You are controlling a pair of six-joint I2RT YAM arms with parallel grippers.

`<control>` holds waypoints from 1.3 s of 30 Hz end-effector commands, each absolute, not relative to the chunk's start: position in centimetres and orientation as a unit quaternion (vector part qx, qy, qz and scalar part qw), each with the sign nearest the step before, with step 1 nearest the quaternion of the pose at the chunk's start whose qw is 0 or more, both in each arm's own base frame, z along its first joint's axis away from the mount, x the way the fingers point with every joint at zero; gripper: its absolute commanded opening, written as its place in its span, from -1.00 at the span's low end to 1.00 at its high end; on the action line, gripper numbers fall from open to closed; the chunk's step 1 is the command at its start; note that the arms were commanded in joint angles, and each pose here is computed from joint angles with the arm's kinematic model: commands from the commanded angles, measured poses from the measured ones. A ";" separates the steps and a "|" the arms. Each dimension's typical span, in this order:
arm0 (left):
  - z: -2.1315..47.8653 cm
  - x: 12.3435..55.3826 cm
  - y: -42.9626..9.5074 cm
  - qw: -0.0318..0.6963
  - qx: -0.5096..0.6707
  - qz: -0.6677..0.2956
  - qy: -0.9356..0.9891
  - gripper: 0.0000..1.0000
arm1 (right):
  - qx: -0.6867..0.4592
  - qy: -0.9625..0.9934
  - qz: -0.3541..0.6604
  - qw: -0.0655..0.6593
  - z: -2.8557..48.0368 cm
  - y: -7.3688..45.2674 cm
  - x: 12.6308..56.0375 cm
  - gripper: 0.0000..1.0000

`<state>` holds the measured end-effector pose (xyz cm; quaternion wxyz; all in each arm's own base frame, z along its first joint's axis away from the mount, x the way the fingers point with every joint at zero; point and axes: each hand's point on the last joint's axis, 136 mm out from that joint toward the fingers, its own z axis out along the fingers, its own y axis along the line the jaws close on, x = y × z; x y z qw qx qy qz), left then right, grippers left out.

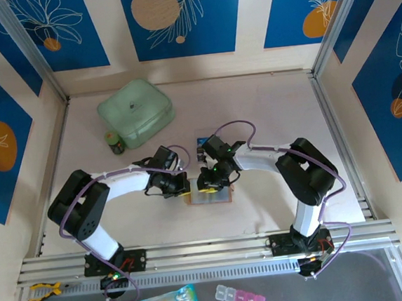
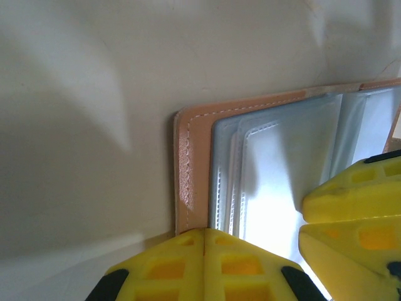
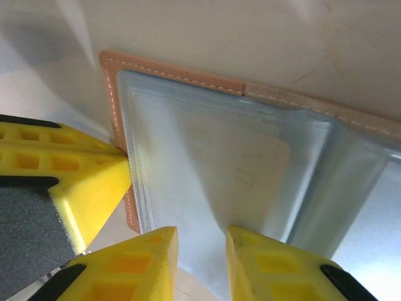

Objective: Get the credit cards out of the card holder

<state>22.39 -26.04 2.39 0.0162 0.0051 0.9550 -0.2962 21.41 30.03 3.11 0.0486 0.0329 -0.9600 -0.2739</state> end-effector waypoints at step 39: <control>7.0 23.4 -28.5 0.044 0.018 -0.339 0.940 -0.64 | -0.010 -0.934 -0.353 0.056 3.4 27.8 21.5 -0.46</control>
